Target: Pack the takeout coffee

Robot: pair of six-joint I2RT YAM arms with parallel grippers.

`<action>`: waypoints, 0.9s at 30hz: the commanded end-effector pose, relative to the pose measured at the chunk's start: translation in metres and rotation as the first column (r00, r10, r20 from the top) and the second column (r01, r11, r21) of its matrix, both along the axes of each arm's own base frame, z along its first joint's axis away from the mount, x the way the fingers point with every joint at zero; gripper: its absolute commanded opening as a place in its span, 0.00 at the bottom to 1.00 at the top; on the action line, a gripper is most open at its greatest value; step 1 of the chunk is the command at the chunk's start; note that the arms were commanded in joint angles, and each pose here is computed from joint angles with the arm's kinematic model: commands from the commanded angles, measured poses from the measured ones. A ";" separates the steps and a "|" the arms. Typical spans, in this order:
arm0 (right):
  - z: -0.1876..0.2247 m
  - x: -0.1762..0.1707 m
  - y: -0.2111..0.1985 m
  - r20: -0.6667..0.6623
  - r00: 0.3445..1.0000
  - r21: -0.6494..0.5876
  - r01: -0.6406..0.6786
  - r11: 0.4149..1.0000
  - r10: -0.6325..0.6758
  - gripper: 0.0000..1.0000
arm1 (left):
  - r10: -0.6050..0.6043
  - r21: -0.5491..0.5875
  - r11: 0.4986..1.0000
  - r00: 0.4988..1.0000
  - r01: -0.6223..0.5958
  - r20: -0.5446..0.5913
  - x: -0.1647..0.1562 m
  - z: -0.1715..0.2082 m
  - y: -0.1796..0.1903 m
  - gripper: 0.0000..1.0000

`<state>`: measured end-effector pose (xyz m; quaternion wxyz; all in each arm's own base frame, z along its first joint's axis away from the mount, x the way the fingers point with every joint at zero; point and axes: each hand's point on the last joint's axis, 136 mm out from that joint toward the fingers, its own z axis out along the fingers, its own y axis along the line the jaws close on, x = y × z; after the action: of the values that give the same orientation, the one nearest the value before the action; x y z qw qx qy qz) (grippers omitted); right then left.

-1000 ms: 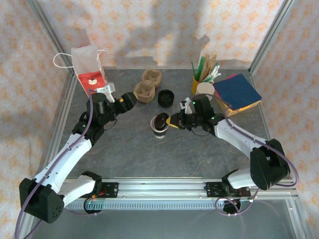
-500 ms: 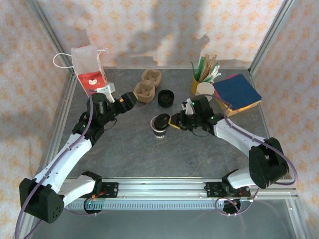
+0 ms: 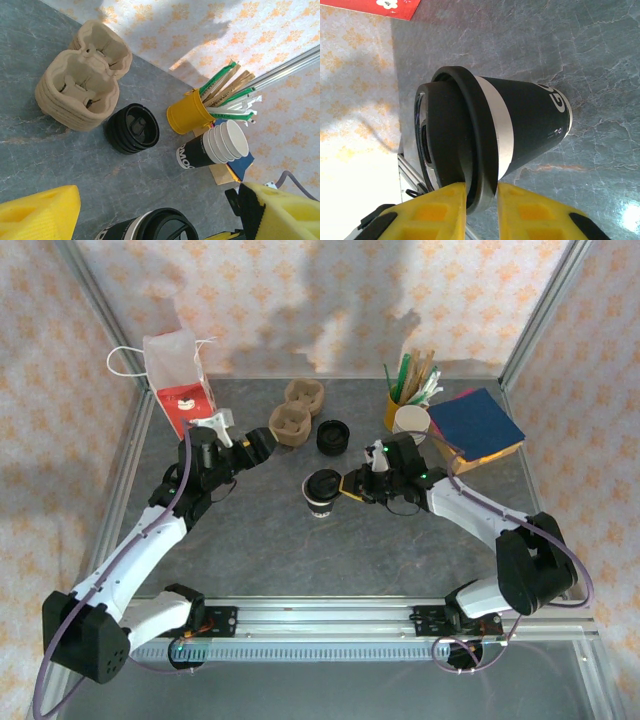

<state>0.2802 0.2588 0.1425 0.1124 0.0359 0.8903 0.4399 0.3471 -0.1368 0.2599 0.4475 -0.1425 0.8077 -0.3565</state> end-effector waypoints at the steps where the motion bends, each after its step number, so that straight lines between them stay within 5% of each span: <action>1: -0.002 0.004 -0.002 0.019 1.000 -0.023 0.005 1.000 -0.005 0.23 | 0.011 0.007 1.000 1.000 -0.011 -0.008 0.001 -0.005 0.001 0.82; 19: 0.002 0.003 0.005 0.045 0.998 -0.069 -0.029 0.997 0.032 0.29 | 0.009 0.014 1.000 1.000 -0.009 -0.020 0.002 -0.009 0.001 0.82; 27: 0.030 0.012 -0.010 0.173 0.984 -0.169 -0.005 0.986 0.035 0.41 | -0.034 0.035 0.999 0.999 0.036 -0.039 0.005 -0.015 -0.006 0.83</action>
<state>0.2863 0.2582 0.1499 0.1377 0.0017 0.9089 0.3936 0.3514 -0.1388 0.2470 0.4336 -0.1434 0.8179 -0.3500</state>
